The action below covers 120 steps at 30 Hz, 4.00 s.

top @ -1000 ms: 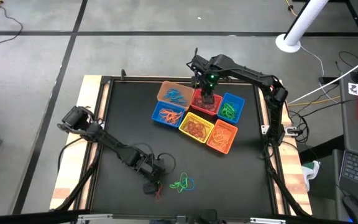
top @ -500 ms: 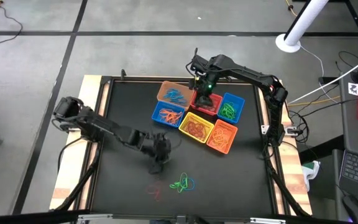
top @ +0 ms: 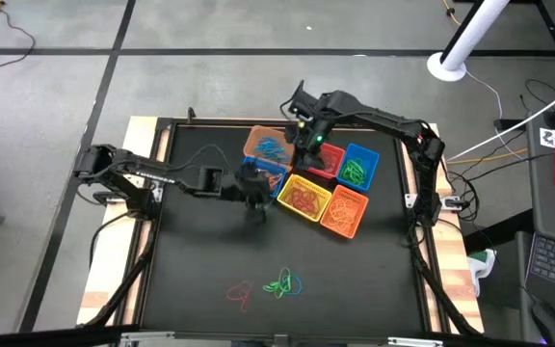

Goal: Sort rubber bands into baskets
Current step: Put the green rubber band into the right blue basket

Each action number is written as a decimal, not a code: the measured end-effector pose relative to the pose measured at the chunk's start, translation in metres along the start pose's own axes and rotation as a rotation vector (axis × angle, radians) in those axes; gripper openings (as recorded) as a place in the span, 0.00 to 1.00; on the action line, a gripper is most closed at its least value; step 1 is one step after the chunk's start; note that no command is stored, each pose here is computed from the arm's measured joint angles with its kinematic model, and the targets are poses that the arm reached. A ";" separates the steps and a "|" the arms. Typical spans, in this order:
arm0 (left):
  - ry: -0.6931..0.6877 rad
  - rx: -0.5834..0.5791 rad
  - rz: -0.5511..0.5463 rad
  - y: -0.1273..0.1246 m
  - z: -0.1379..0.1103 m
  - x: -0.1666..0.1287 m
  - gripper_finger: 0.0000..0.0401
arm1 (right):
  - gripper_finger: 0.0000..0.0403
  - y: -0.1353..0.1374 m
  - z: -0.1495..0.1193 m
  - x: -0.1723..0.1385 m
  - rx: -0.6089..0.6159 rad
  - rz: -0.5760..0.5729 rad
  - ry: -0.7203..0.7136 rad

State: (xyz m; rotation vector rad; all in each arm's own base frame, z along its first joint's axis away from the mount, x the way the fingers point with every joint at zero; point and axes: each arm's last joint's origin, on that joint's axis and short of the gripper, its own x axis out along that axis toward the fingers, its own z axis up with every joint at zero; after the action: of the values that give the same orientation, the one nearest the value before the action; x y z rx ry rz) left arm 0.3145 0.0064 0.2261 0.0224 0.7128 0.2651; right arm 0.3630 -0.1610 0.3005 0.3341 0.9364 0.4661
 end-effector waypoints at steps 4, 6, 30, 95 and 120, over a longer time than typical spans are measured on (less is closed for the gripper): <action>-0.042 -0.016 0.043 0.016 0.005 0.003 0.01 | 0.45 0.015 0.012 0.018 -0.062 -0.039 0.007; -0.059 -0.023 0.059 0.022 0.007 0.004 0.00 | 0.45 0.023 0.016 0.027 -0.058 -0.079 0.023; -0.098 0.083 0.063 0.022 0.012 0.004 0.01 | 0.45 0.066 0.029 0.070 0.047 -0.419 0.095; -0.061 0.047 0.061 0.022 0.008 0.005 0.42 | 0.00 0.029 -0.052 -0.018 0.340 -0.477 0.568; 0.006 0.051 -0.298 -0.017 0.000 -0.004 0.42 | 0.02 -0.026 -0.154 -0.014 0.530 -0.532 0.547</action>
State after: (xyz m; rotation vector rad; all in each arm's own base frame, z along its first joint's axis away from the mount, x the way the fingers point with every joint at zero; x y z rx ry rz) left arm 0.3158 -0.0114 0.2263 -0.0363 0.7186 -0.0384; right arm 0.2346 -0.1795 0.2128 0.4238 1.6289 -0.2099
